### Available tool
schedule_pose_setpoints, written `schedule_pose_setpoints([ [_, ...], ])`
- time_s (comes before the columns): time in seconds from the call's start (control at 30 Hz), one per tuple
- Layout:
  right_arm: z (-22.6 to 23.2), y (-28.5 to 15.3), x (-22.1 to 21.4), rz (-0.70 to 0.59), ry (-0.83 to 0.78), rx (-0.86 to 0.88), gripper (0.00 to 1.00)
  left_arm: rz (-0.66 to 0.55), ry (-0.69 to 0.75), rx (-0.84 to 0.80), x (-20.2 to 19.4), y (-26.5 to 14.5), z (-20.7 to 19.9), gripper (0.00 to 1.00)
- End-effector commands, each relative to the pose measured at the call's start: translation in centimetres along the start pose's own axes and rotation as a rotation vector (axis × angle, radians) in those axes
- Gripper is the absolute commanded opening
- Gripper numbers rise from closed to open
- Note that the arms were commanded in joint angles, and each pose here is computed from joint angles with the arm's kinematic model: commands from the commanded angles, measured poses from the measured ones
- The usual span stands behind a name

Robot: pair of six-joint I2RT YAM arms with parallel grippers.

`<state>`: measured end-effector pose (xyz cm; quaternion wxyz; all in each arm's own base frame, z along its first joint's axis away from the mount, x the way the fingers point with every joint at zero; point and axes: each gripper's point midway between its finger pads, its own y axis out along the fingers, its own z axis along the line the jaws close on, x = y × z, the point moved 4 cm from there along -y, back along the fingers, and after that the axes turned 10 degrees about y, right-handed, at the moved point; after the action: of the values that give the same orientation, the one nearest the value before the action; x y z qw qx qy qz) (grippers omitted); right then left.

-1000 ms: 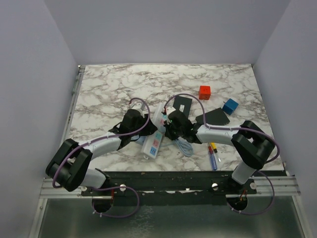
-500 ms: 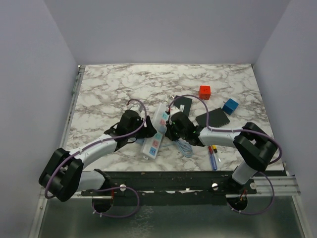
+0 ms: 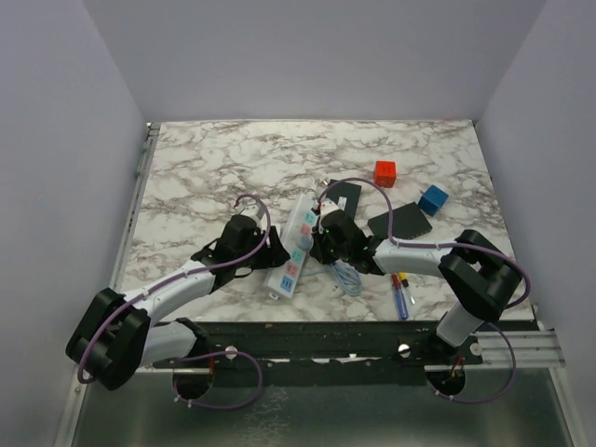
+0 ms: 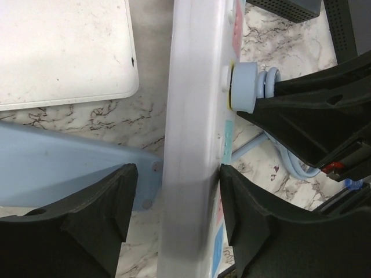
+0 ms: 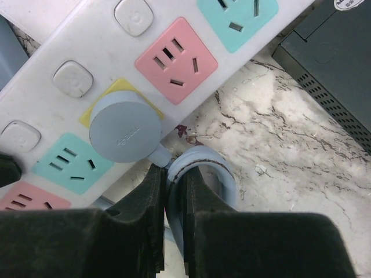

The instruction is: Pull the plug off the socket

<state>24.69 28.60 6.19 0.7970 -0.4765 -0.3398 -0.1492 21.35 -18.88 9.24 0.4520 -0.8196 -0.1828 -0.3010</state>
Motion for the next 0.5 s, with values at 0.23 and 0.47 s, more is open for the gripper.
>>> schedule_pose_setpoints([
  [0.23, 1.3, 0.0, 0.2, -0.016, 0.044, 0.071, 0.0, 0.048, 0.006, -0.016, -0.6, 1.4, 0.0, 0.48],
  [0.47, 2.0, -0.3, -0.1, -0.017, 0.021, 0.135, 0.0, 0.035, -0.017, -0.029, -0.6, 2.1, -0.2, 0.37],
])
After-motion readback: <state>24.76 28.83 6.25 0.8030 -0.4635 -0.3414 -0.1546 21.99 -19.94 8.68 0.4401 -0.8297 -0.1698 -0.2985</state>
